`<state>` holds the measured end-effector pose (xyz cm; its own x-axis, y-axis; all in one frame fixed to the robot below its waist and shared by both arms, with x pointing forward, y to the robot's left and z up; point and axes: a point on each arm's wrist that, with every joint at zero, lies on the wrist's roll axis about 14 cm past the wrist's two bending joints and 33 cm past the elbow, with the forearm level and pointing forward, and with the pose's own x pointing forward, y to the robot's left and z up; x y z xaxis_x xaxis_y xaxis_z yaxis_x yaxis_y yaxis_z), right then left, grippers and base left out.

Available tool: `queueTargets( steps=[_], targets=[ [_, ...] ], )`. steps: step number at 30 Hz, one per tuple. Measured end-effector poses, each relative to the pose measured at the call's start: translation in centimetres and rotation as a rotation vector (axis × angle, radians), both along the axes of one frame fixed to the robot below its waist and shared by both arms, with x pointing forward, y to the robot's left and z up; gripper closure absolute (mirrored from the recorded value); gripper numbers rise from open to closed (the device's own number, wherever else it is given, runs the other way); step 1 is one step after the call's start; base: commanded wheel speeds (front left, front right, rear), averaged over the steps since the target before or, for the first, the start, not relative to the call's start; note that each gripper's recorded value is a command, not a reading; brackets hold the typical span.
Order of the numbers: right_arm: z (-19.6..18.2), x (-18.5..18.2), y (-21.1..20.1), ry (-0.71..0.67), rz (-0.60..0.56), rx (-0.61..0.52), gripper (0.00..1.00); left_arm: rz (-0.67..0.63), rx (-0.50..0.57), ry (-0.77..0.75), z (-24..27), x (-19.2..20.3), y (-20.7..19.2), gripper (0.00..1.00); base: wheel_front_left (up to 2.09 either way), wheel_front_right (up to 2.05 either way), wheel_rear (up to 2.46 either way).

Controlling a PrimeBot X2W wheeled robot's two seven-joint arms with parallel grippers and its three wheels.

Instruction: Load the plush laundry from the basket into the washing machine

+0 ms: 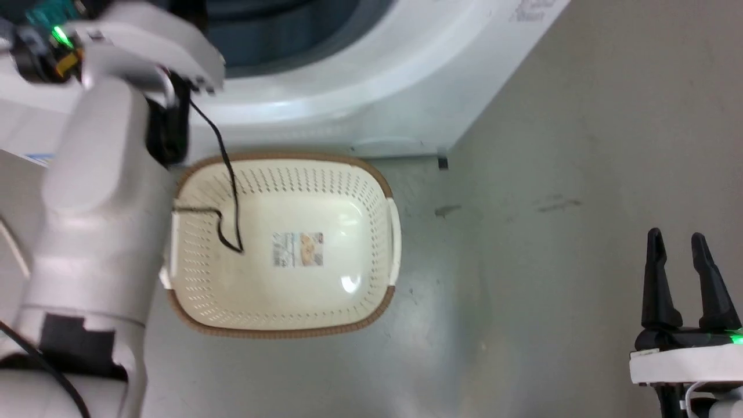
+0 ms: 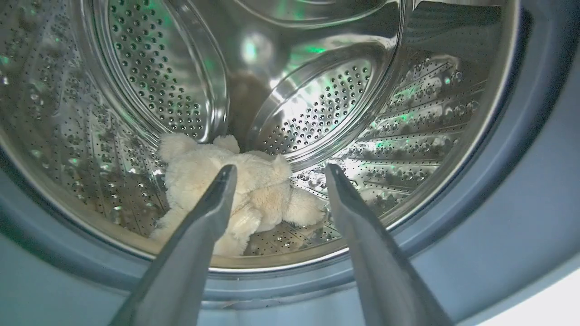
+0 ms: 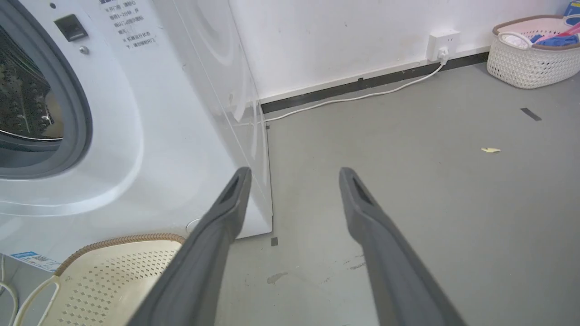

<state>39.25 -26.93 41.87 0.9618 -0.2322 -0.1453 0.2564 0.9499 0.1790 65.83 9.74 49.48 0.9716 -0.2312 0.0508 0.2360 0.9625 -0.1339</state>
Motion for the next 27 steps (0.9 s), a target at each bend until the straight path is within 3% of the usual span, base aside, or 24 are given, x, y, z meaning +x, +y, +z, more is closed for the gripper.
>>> queueTargets(
  steps=[13, 27],
  targets=[
    [4.9, -2.0, 1.9, -0.121, 0.063, -0.02, 0.0, 0.091, -0.057, -0.033, 3.8, -9.1, 3.2, 0.0, 0.0, 0.0, 0.0],
    [7.6, -3.7, 5.2, -0.19, 0.172, -0.058, 0.0, 0.17, -0.091, -0.101, 6.3, -17.6, 6.4, 0.0, 0.0, 0.0, 0.0]
  ],
)
